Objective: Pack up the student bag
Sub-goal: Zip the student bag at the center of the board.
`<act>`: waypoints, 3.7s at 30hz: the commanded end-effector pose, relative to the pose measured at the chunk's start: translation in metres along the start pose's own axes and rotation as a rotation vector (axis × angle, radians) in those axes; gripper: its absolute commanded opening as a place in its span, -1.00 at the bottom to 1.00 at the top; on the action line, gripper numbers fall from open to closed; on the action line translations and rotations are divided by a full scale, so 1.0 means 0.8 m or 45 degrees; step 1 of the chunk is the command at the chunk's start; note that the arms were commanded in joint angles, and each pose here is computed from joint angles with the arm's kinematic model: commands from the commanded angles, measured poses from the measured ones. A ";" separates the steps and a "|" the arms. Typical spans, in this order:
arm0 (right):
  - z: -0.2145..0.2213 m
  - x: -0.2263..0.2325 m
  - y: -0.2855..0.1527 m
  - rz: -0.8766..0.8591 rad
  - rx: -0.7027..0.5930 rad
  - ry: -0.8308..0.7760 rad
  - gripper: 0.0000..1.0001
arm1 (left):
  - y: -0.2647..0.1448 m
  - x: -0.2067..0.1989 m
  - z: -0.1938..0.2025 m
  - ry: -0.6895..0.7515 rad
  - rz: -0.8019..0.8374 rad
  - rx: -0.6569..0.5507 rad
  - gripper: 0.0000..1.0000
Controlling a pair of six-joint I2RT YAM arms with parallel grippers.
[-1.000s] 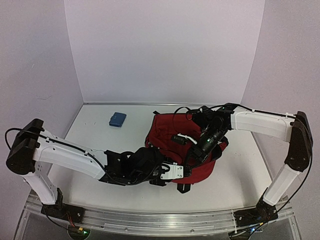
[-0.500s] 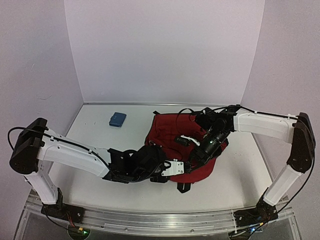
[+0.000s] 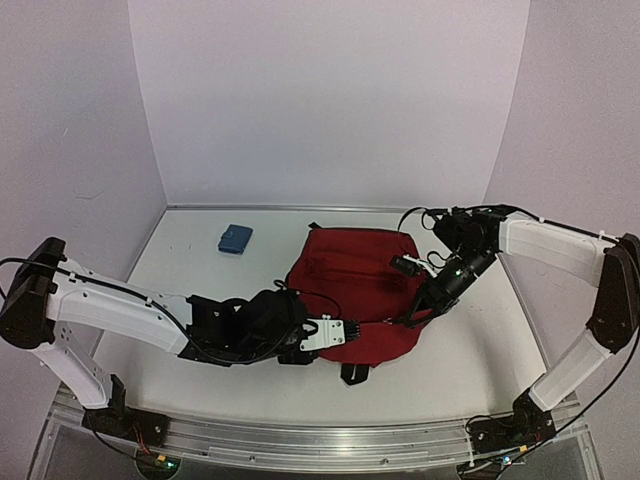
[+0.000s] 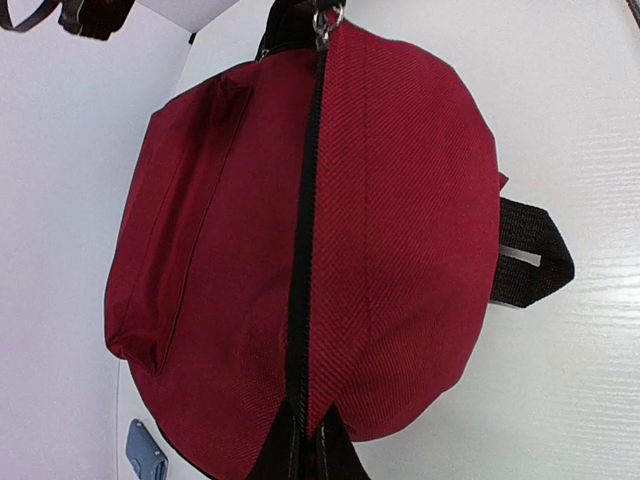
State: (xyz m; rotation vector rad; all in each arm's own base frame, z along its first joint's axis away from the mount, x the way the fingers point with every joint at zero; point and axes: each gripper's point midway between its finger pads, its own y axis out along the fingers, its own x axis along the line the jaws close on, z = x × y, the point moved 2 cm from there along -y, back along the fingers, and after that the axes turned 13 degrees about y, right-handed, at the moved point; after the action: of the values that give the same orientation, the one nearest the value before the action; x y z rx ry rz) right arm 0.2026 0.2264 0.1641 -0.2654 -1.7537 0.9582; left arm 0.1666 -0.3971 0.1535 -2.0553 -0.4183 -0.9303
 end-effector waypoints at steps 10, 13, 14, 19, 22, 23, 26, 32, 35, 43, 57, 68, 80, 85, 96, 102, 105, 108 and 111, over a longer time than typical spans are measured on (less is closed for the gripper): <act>0.016 -0.078 -0.044 0.094 0.064 0.092 -1.00 | -0.033 0.018 0.073 -0.095 -0.116 0.206 -1.00; 0.009 -0.061 -0.043 -0.004 0.048 0.095 -1.00 | -0.045 0.037 0.073 -0.136 -0.171 0.189 -0.95; 0.007 -0.053 -0.039 -0.021 0.057 0.083 -1.00 | -0.048 0.043 0.067 -0.154 -0.180 0.162 -0.85; -0.001 -0.018 -0.021 -0.120 0.085 0.062 -1.00 | -0.039 0.053 0.023 -0.195 -0.102 0.046 -0.16; -0.007 -0.009 -0.018 -0.148 0.081 0.058 -1.00 | -0.025 0.046 -0.009 -0.164 -0.039 0.007 -0.03; -0.007 -0.007 -0.017 -0.153 0.077 0.056 -1.00 | -0.021 0.044 -0.019 -0.161 -0.015 -0.016 0.00; -0.007 -0.003 -0.017 -0.158 0.067 0.054 -1.00 | -0.016 0.044 -0.055 -0.196 0.052 -0.135 0.17; -0.007 0.000 -0.018 -0.158 0.046 0.052 -1.00 | 0.011 0.037 -0.105 -0.240 0.168 -0.272 0.37; -0.004 0.000 -0.018 -0.160 0.044 0.054 -1.00 | 0.027 0.029 -0.113 -0.222 0.213 -0.262 0.37; 0.001 0.007 -0.022 -0.172 0.023 0.038 -1.00 | -0.002 0.016 -0.100 -0.250 0.274 -0.267 -0.28; 0.002 0.046 0.007 -0.211 0.088 -0.057 -1.00 | -0.094 0.078 -0.020 -0.471 0.019 -0.155 0.04; 0.005 0.049 0.007 -0.181 0.075 -0.066 -1.00 | -0.017 0.046 -0.116 -0.419 0.236 -0.230 0.31; 0.005 0.048 0.005 -0.159 0.066 -0.066 -1.00 | 0.031 -0.001 -0.143 -0.381 0.393 -0.192 -0.06; 0.004 0.044 0.006 -0.130 0.066 -0.063 -1.00 | 0.023 -0.006 -0.140 -0.387 0.438 -0.193 -0.67; -0.011 -0.001 -0.009 -0.029 0.011 0.001 -1.00 | 0.001 -0.021 -0.125 -0.411 0.506 -0.192 -1.00; -0.025 -0.050 -0.025 0.031 -0.010 0.064 -1.00 | -0.002 -0.029 -0.116 -0.412 0.528 -0.168 -1.00; -0.031 -0.070 -0.029 0.081 -0.003 0.056 -1.00 | -0.005 -0.033 -0.113 -0.409 0.553 -0.161 -0.99; -0.040 -0.089 -0.037 0.098 -0.016 0.077 -1.00 | -0.009 -0.036 -0.111 -0.406 0.569 -0.159 -1.00; -0.048 -0.102 -0.046 0.114 -0.020 0.088 -1.00 | -0.014 -0.037 -0.108 -0.410 0.574 -0.159 -0.99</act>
State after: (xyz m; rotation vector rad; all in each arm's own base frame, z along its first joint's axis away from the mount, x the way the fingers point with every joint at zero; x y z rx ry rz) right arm 0.2543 0.1887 0.1370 -0.3223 -1.6514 0.9527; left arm 0.1156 -0.4743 0.1567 -2.2815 -0.1123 -0.3959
